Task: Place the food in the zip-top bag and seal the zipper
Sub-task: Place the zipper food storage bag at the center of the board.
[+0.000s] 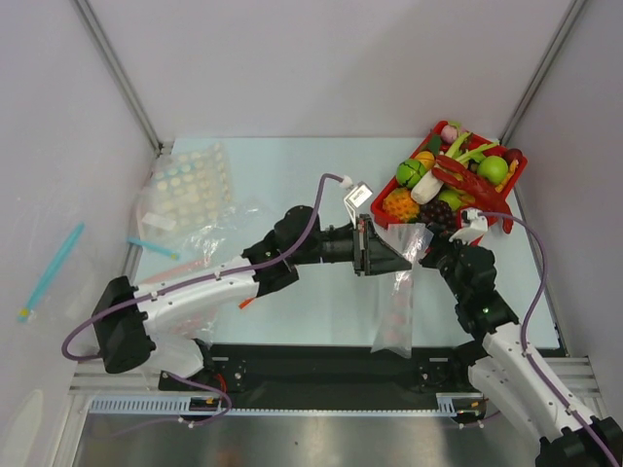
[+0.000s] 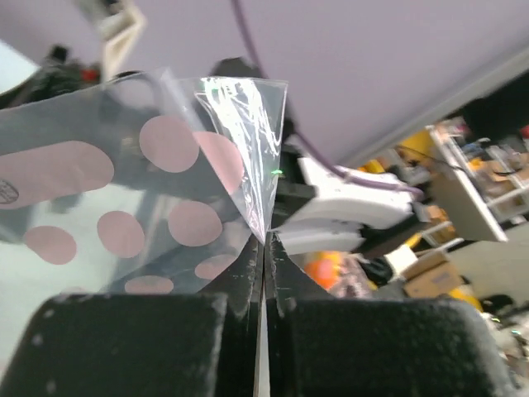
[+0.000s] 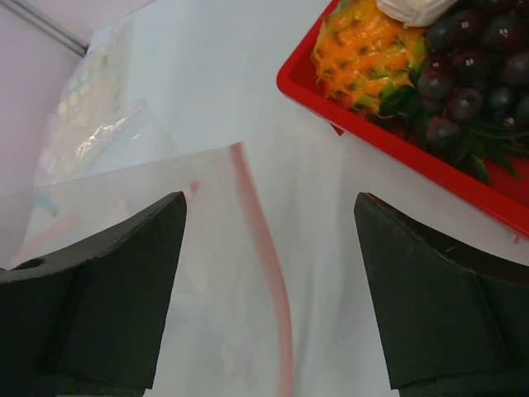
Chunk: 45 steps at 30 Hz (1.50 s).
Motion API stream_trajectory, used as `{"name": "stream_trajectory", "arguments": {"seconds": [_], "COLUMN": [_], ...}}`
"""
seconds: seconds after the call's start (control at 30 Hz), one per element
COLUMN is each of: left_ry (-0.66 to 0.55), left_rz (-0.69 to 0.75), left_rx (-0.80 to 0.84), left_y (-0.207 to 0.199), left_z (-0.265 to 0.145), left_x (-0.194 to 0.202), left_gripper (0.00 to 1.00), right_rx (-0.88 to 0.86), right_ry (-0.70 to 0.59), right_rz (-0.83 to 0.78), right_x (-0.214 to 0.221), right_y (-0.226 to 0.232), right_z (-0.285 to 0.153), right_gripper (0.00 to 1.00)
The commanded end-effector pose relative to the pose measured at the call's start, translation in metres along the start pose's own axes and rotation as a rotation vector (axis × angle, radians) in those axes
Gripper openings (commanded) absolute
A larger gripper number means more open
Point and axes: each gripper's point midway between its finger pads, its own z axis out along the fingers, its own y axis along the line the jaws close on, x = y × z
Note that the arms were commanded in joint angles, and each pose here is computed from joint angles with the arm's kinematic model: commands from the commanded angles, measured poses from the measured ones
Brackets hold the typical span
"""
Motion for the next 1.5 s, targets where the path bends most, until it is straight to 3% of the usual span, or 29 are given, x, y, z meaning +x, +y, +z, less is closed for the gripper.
{"name": "stream_trajectory", "arguments": {"seconds": [0.0, 0.13, 0.27, 0.47, 0.63, 0.7, 0.9, 0.97, 1.1, 1.2, 1.33, 1.47], "left_ry": [-0.097, -0.139, -0.118, -0.015, 0.131, 0.132, 0.049, 0.026, 0.043, 0.064, 0.076, 0.003], "left_rz": [-0.041, -0.049, -0.134, -0.188, -0.148, -0.056, 0.099, 0.098, 0.051, 0.067, 0.091, 0.14], "left_rx": [0.197, 0.146, 0.024, -0.1, -0.162, -0.19, -0.533, -0.659, -0.771, -0.937, -1.058, -1.178], "left_y": [-0.064, -0.048, 0.029, 0.116, 0.136, 0.133, 0.173, 0.196, 0.231, 0.259, 0.269, 0.264], "left_z": [-0.014, -0.03, -0.043, -0.068, -0.078, -0.085, -0.123, -0.139, -0.161, -0.182, -0.201, -0.226], "left_x": [-0.034, -0.039, -0.014, 0.041, 0.068, 0.063, 0.046, 0.039, 0.036, 0.032, 0.029, 0.011], "left_gripper": [0.0, 0.01, 0.01, 0.02, 0.04, 0.05, 0.14, 0.16, 0.09, 0.09, 0.12, 0.13], "right_rx": [0.064, 0.076, 0.08, 0.072, 0.068, 0.061, 0.036, 0.03, 0.023, 0.012, -0.005, -0.034], "right_ry": [-0.054, -0.078, -0.089, -0.07, -0.062, -0.059, -0.032, -0.024, -0.004, 0.008, 0.021, 0.059], "right_rz": [-0.002, 0.001, 0.0, 0.0, -0.006, -0.006, -0.01, -0.012, -0.008, -0.008, -0.008, -0.008], "right_x": [-0.02, -0.024, -0.026, -0.022, -0.02, -0.019, -0.013, -0.012, -0.007, -0.005, -0.002, 0.006], "right_y": [-0.005, -0.008, -0.009, -0.007, -0.007, -0.006, -0.002, -0.001, 0.0, 0.001, 0.004, 0.009], "right_z": [-0.002, -0.006, -0.008, -0.005, -0.003, -0.003, 0.001, 0.003, 0.005, 0.007, 0.009, 0.013], "right_gripper": [0.88, 0.88, 0.88, 0.88, 0.88, 0.87, 0.87, 0.86, 0.86, 0.86, 0.86, 0.86]}}
